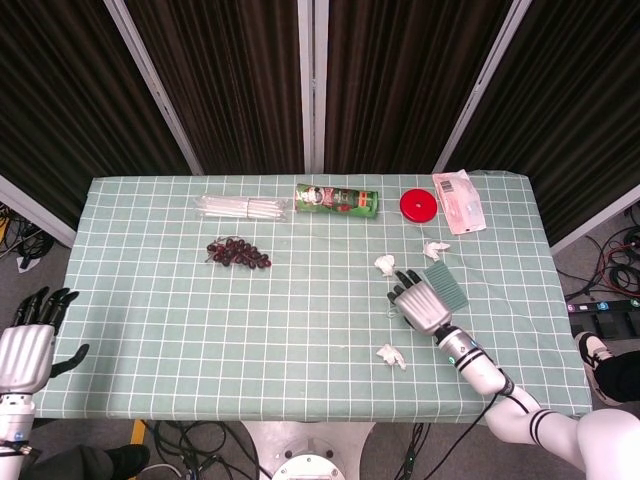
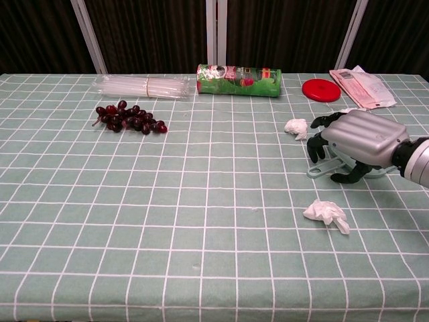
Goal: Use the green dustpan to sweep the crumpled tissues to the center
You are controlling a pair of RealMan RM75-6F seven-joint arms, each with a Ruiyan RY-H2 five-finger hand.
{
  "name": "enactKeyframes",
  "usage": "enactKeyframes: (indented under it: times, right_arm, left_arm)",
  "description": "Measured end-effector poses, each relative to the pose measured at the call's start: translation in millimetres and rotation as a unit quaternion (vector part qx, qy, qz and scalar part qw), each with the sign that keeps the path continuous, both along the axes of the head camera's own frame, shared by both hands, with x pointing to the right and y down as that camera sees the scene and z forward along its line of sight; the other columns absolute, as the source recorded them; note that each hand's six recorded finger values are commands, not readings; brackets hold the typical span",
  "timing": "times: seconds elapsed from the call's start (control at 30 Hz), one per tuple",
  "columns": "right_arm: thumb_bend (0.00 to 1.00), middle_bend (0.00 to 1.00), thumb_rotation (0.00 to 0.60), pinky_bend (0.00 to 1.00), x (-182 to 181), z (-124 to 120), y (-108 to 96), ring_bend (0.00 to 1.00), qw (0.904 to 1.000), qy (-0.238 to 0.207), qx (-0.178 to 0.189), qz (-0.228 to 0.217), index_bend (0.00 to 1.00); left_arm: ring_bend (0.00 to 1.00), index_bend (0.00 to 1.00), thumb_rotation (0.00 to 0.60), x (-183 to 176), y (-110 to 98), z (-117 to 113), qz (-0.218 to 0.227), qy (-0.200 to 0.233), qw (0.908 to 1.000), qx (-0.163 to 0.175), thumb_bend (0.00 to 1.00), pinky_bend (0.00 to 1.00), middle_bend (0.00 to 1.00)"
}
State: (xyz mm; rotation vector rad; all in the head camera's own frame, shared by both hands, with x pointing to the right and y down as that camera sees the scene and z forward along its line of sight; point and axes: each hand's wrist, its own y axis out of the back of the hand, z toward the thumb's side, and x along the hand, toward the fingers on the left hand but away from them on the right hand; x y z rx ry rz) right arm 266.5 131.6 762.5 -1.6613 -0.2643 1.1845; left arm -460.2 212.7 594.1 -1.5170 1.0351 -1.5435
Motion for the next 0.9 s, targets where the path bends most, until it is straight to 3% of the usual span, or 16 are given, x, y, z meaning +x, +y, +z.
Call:
enactKeyframes:
  times: [0.27, 0.5, 0.7, 0.9]
  right_arm:
    - [0.30, 0.46, 0.600, 0.20, -4, 5, 3, 0.14, 1.0000, 0.004, -0.004, -0.005, 0.48]
    - [0.33, 0.52, 0.600, 0.20, -4, 1, 1, 0.20, 1.0000, -0.002, 0.005, -0.006, 0.57]
    - [0.33, 0.57, 0.600, 0.20, 0, -24, -10, 0.24, 0.9979, -0.054, 0.024, 0.027, 0.64]
    - [0.33, 0.60, 0.600, 0.21, 9, -63, -27, 0.27, 0.9866, -0.139, 0.015, 0.083, 0.68]
  left_arm:
    - [0.06, 0.15, 0.600, -2, 1, 2, -0.002, 0.001, 1.0000, -0.002, 0.23, 0.12, 0.12]
    - [0.06, 0.15, 0.600, -3, 2, 2, -0.003, 0.002, 1.0000, -0.001, 0.23, 0.12, 0.12]
    - [0.06, 0.15, 0.600, -4, 2, -1, -0.004, 0.002, 1.0000, 0.002, 0.23, 0.12, 0.12]
    - [0.06, 0.15, 0.600, -1, 0, -2, 0.003, 0.001, 1.0000, 0.004, 0.23, 0.12, 0.12]
